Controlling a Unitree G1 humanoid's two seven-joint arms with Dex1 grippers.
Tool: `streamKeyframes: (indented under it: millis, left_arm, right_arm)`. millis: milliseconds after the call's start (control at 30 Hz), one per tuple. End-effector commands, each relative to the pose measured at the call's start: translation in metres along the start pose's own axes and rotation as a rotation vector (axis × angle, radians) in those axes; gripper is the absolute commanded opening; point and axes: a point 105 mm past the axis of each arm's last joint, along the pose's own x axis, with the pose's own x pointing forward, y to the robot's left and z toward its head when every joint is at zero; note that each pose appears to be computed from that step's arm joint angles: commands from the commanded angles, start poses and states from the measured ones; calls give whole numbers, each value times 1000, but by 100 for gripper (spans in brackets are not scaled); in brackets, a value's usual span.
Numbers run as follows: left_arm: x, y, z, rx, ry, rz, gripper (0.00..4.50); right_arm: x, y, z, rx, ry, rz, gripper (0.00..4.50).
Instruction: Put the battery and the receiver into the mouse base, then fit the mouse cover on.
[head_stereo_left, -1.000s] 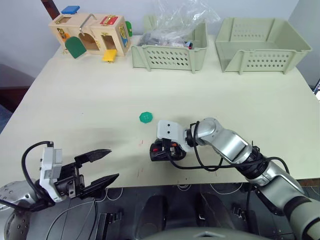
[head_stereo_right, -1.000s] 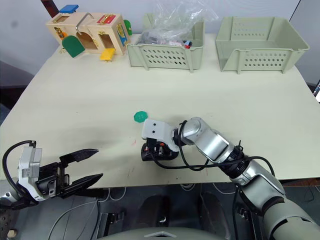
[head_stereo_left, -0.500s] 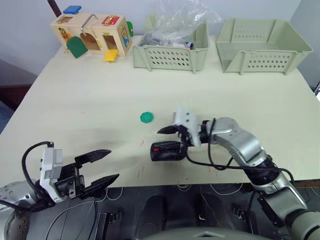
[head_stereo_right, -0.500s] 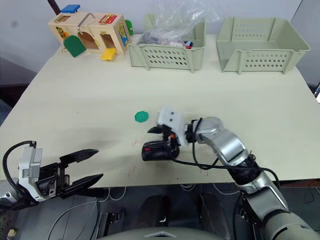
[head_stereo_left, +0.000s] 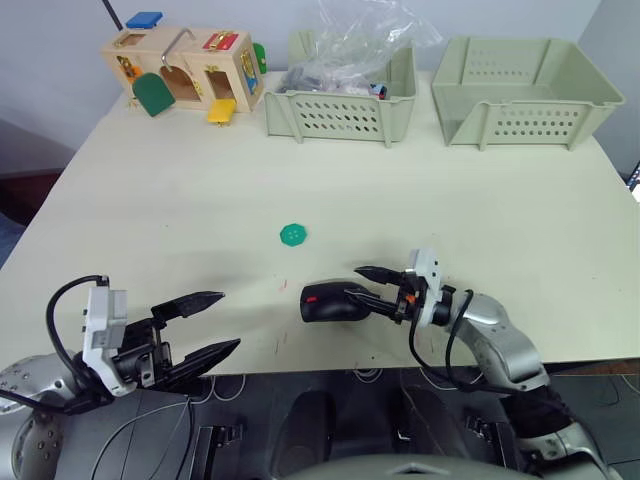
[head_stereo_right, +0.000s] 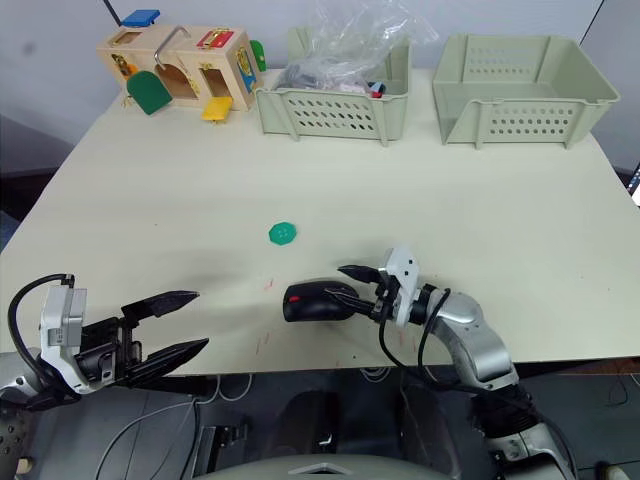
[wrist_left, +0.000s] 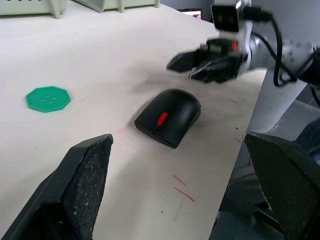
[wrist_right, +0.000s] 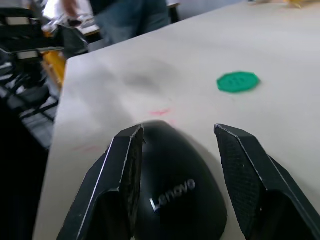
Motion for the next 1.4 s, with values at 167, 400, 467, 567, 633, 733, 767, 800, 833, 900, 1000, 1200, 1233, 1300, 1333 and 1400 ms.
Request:
streamKeyframes:
  millis: [167, 400, 467, 567, 633, 733, 767, 800, 833, 900, 1000, 1200, 1233, 1300, 1333, 1400]
  left_arm:
    - [1, 0, 7, 17, 0, -11, 450]
    - [1, 3, 6, -1, -2, 19, 450]
    - [1, 6, 7, -21, -24, 45, 450]
    - [-1, 12, 9, -40, -68, 113, 450]
    - [-2, 15, 7, -63, -78, 166, 450]
    - [-6, 21, 4, -98, -94, 260, 450]
    - [-6, 22, 4, -109, -96, 274, 450]
    - [-6, 22, 3, -118, -96, 280, 450]
    - [-6, 21, 1, -118, -91, 291, 450]
    - [-14, 21, -8, -139, -70, 355, 450]
    - [-27, 19, -22, -169, -23, 441, 450]
    - [-41, 15, -37, -192, 19, 522, 450]
    - [-42, 16, -38, -192, 19, 530, 450]
    - [-43, 17, -38, -194, 12, 538, 450]
    - [-42, 17, -38, -196, 9, 542, 450]
    - [-42, 17, -40, -202, 24, 543, 450]
  right_arm:
    - [15, 9, -14, -152, 56, 65, 238]
    - [11, 4, -25, -137, 63, 40, 238]
    - [9, -2, 0, -141, -22, -2, 238]
    - [-2, 1, 36, -161, -123, -5, 238]
    - [-13, 2, 49, -198, -113, -13, 238]
    - [-36, 0, 55, -196, -64, -29, 238]
    - [-42, -1, 56, -202, -47, -39, 238]
    - [-45, -2, 56, -207, -36, -47, 238]
    - [-53, -6, 56, -200, -23, -74, 238]
    - [-85, -17, 61, -207, 8, -161, 286]
    - [-139, -27, 55, -225, 129, -280, 384]
    - [-195, -21, 40, -183, 238, -396, 447]
    - [-200, -21, 38, -179, 247, -409, 447]
    - [-204, -20, 37, -176, 251, -420, 447]
    - [-205, -19, 36, -171, 250, -421, 447]
    - [-206, -17, 34, -166, 251, -423, 447]
